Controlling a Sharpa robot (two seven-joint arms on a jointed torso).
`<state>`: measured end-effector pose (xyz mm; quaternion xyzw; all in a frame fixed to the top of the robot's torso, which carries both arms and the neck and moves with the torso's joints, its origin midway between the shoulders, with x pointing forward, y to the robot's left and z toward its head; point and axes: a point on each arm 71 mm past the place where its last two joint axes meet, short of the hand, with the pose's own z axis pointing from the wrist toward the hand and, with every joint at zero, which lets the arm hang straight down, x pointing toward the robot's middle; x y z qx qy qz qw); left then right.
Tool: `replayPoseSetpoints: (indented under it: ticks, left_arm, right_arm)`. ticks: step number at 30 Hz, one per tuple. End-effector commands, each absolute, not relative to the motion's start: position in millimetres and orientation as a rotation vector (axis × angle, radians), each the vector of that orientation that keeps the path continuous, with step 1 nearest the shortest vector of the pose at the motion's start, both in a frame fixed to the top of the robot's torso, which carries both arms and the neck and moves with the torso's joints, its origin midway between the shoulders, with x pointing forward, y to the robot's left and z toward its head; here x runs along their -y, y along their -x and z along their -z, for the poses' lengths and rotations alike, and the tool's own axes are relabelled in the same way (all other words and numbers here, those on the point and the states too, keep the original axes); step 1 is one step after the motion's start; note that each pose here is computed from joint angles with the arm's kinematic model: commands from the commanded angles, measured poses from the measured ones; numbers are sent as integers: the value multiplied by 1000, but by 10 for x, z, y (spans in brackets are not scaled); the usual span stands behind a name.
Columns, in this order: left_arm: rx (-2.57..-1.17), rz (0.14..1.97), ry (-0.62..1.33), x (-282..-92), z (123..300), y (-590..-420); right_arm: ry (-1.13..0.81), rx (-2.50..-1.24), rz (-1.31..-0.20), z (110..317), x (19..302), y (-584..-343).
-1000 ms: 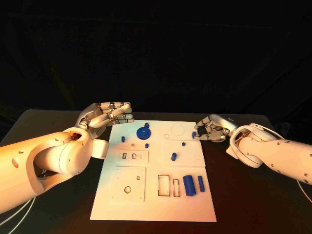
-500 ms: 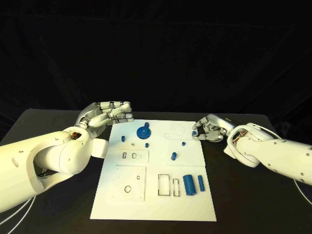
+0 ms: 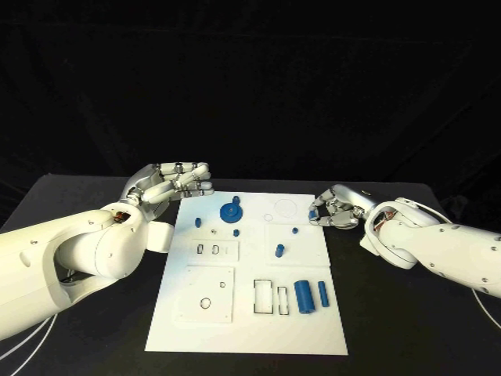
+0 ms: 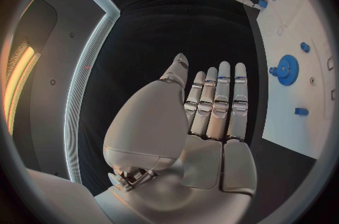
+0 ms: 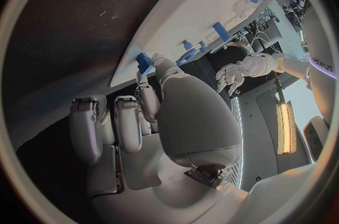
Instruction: Assemble the parts on the task board
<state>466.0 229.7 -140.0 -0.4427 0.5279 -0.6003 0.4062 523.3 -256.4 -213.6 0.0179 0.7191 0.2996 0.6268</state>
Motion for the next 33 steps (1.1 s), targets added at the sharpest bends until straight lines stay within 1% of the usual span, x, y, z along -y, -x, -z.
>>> replayPoseSetpoints:
  ticks: [1, 12, 21, 29, 33]
  left_arm:
    - [-1336, 1534, 1103, -2277, 1386, -4658]
    - [-1335, 1533, 1103, -2280, 1386, -4660]
    - [-1335, 1533, 1103, -2281, 1387, -4662]
    - [-1335, 1532, 1104, -2287, 1390, -4668]
    - [-1335, 1531, 1104, -2290, 1391, -4670]
  right_arm:
    - [-23, -1673, -681, 2166, 2556, -5228]
    - [-22, -1674, -672, 2179, 2551, -5237]
    - [-39, -1635, -660, 2157, 2542, -5243]
    - [-80, -1574, -652, 2096, 2510, -5210]
    - [-102, -1567, -662, 2011, 2427, -5162]
